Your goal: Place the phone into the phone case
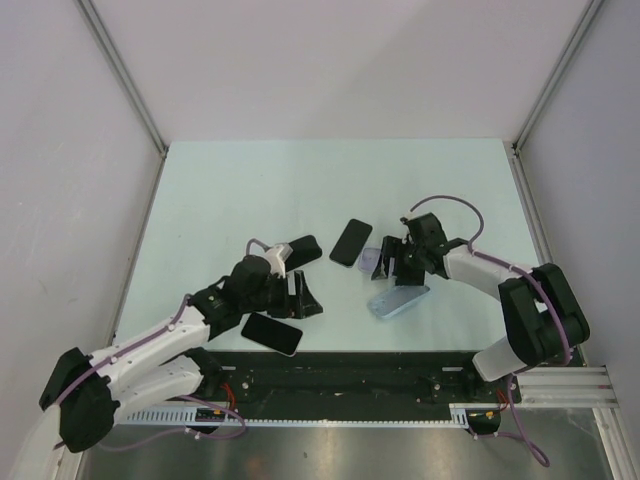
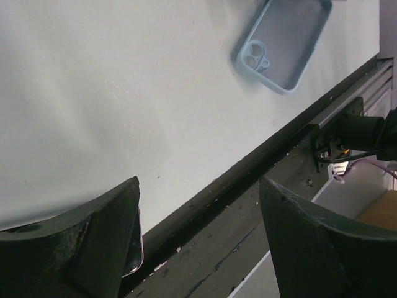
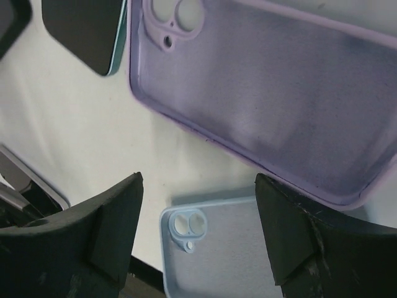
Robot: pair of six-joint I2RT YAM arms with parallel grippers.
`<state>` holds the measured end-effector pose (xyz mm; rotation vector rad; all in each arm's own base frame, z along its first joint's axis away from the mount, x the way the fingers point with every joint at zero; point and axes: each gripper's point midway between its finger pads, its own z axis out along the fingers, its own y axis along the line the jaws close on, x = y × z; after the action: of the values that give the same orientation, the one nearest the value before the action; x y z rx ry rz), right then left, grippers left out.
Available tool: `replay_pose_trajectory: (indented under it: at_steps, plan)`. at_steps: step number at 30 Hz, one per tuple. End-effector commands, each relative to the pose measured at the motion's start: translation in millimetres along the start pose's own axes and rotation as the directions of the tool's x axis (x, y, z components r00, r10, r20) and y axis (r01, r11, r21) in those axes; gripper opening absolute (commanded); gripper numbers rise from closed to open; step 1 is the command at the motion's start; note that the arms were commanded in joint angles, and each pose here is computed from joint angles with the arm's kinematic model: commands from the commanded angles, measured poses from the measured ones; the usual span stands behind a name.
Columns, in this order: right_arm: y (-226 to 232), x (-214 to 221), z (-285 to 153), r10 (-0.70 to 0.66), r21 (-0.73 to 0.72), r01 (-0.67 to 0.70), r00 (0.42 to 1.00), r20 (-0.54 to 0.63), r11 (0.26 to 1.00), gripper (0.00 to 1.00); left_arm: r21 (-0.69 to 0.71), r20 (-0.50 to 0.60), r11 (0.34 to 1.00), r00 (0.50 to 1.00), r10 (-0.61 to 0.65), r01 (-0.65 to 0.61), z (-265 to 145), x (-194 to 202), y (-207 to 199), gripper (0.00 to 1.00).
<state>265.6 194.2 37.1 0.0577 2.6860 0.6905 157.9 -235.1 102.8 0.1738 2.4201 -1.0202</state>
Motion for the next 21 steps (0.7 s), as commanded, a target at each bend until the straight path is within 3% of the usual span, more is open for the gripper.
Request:
replay_pose_trajectory:
  at_steps: [1,10,21]
  plan:
    - [-20,-36,-7,0.023,0.033,-0.026,0.994,0.107,0.999,0.78,0.0,0.017,1.0,1.0,0.016,-0.016,7,-10,-15,0.82]
    - [-44,-49,-19,0.078,0.064,-0.088,0.986,0.147,0.994,0.78,-0.034,-0.023,0.998,0.998,0.055,-0.056,30,-5,-27,0.84]
    - [-73,-8,-39,0.137,0.112,-0.157,0.977,0.164,0.981,0.81,0.088,-0.066,0.996,0.998,0.02,-0.014,56,3,-47,0.84]
